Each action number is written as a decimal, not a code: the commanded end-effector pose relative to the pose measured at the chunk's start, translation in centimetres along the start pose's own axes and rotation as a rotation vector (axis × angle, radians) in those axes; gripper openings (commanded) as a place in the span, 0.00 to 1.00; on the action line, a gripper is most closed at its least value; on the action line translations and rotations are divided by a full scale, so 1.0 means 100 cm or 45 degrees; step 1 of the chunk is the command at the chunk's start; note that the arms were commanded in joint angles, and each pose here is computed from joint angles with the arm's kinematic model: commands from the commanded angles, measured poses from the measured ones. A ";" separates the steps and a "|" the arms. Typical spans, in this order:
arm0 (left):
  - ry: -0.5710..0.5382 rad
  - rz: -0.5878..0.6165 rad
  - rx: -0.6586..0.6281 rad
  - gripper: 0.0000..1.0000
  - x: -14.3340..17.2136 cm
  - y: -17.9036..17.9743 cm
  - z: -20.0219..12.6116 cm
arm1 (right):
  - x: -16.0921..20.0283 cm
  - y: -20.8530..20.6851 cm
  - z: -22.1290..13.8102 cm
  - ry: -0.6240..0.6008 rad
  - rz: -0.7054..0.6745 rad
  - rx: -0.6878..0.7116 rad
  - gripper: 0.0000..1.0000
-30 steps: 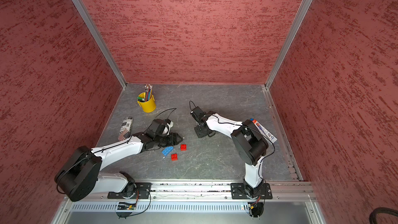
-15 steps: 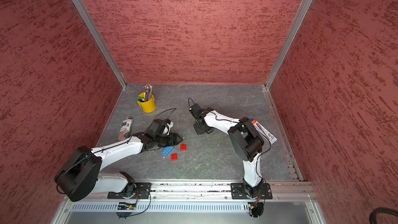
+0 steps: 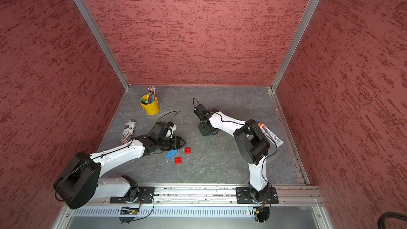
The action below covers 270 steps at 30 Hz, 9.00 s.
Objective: Assemble the letter y with lego
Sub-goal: Assemble the lego brick with the lego brick, then move the lego brick at the center of the board, then pick up the lego brick from the center of the board, then assemble the lego brick with the lego brick.
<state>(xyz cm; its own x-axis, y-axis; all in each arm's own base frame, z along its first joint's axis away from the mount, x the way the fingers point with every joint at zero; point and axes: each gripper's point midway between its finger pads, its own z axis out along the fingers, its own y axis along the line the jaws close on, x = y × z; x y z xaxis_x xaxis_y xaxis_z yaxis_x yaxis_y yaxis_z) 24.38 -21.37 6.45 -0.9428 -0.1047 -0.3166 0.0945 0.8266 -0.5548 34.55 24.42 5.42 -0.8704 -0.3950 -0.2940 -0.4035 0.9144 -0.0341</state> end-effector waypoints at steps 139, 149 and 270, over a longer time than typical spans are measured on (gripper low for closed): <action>-0.006 -0.280 -0.159 0.72 0.005 0.058 -0.056 | 0.060 0.157 -0.011 0.107 0.450 -0.368 0.53; -0.026 -0.292 -0.153 0.72 0.003 0.062 -0.058 | 0.061 0.148 -0.001 0.130 0.434 -0.259 0.44; 0.005 -0.236 -0.070 0.72 -0.005 0.040 -0.038 | 0.006 0.085 -0.031 -0.072 0.497 -0.206 0.52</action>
<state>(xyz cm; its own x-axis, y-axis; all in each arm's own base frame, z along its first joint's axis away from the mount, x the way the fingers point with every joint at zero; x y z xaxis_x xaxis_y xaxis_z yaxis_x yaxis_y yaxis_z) 24.11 -15.78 6.96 -0.9457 -0.2644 -0.1892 -0.1164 0.8187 -0.5623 29.13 31.19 5.31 -0.9665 -0.0353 -0.2541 -0.0898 0.9744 0.2062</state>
